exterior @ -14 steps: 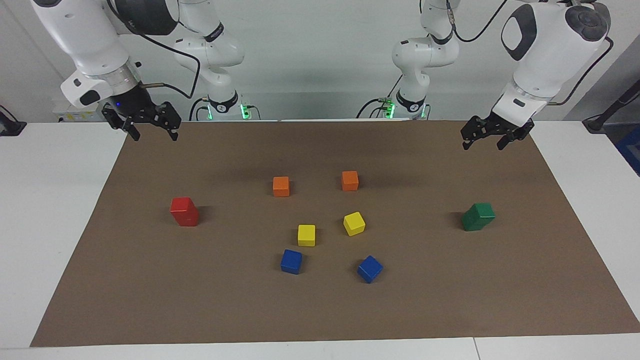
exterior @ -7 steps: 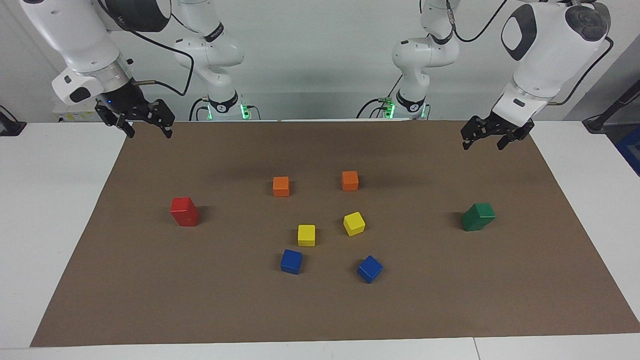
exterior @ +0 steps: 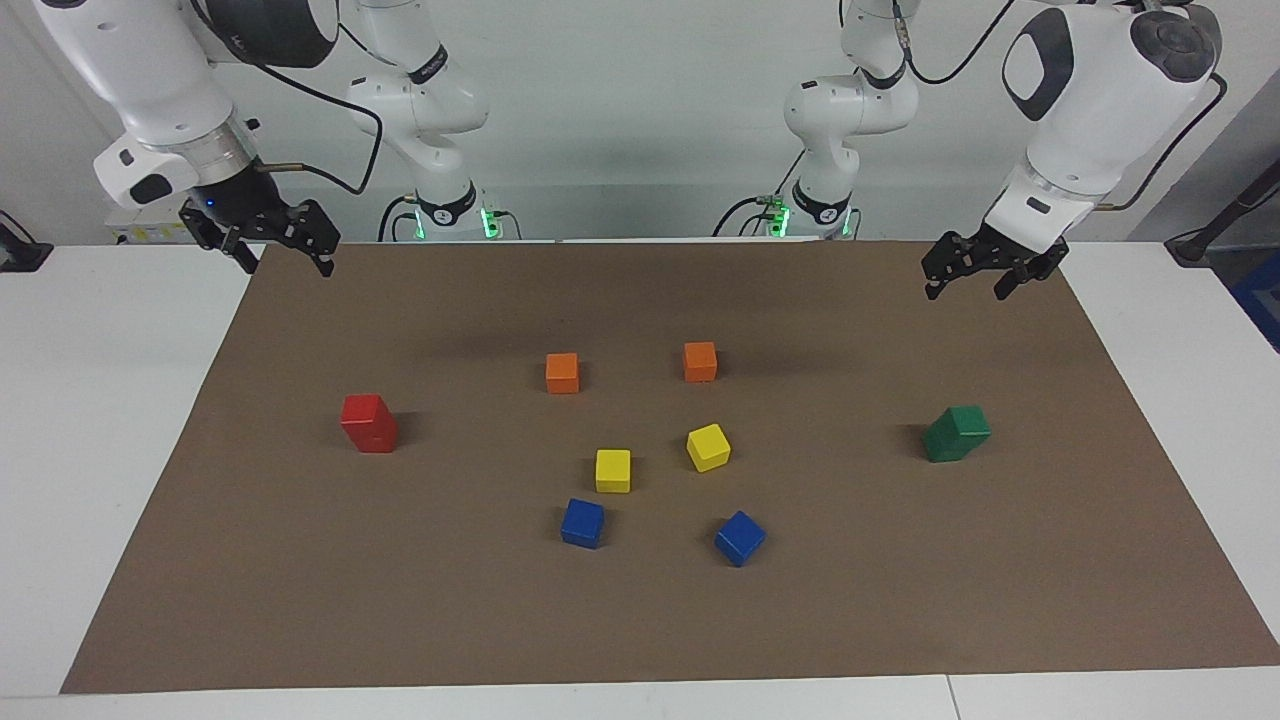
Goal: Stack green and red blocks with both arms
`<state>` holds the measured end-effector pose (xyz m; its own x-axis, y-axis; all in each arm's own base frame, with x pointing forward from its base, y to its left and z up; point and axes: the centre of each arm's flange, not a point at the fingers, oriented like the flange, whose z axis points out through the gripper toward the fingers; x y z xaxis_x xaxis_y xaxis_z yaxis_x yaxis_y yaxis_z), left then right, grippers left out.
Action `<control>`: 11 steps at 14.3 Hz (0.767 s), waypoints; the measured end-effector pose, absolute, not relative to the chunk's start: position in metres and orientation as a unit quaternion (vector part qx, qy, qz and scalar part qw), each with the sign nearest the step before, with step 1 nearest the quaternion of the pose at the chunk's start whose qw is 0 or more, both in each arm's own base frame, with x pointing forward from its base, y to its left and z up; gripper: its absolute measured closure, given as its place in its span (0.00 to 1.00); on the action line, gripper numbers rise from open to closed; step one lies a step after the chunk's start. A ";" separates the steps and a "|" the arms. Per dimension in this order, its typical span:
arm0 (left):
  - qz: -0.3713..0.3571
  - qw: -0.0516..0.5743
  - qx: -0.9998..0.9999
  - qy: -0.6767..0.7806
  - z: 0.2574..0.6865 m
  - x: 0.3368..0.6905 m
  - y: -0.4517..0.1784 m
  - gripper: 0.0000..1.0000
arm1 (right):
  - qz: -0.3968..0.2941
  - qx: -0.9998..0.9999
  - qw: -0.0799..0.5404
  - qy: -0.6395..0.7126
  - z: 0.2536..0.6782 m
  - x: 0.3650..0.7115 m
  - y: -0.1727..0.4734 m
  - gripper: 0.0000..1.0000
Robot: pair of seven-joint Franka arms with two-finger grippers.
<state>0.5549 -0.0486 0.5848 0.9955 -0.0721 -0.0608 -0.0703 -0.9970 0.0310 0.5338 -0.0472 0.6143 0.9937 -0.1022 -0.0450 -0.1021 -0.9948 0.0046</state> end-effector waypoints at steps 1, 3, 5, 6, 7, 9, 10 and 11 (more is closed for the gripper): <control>-0.031 0.014 0.999 -0.036 0.585 0.555 -0.049 0.00 | -0.023 0.998 0.002 -0.056 0.614 0.533 -0.053 0.00; -0.031 0.014 0.999 -0.036 0.585 0.555 -0.049 0.00 | -0.023 0.998 0.002 -0.062 0.614 0.533 -0.060 0.00; -0.031 0.014 0.999 -0.036 0.585 0.555 -0.049 0.00 | -0.023 0.998 0.002 -0.065 0.614 0.532 -0.063 0.00; -0.031 0.014 0.999 -0.036 0.585 0.555 -0.049 0.00 | -0.023 0.998 0.002 -0.065 0.614 0.532 -0.063 0.00; -0.031 0.014 0.999 -0.036 0.585 0.555 -0.049 0.00 | -0.023 0.998 0.002 -0.065 0.614 0.532 -0.062 0.00; -0.031 0.014 0.999 -0.036 0.585 0.555 -0.049 0.00 | -0.023 0.998 0.002 -0.063 0.614 0.533 -0.060 0.00; -0.031 0.014 0.999 -0.036 0.585 0.555 -0.049 0.00 | -0.023 0.998 0.002 -0.062 0.614 0.533 -0.059 0.00; -0.031 0.014 0.999 -0.036 0.585 0.555 -0.049 0.00 | -0.023 0.998 0.003 -0.061 0.614 0.533 -0.058 0.00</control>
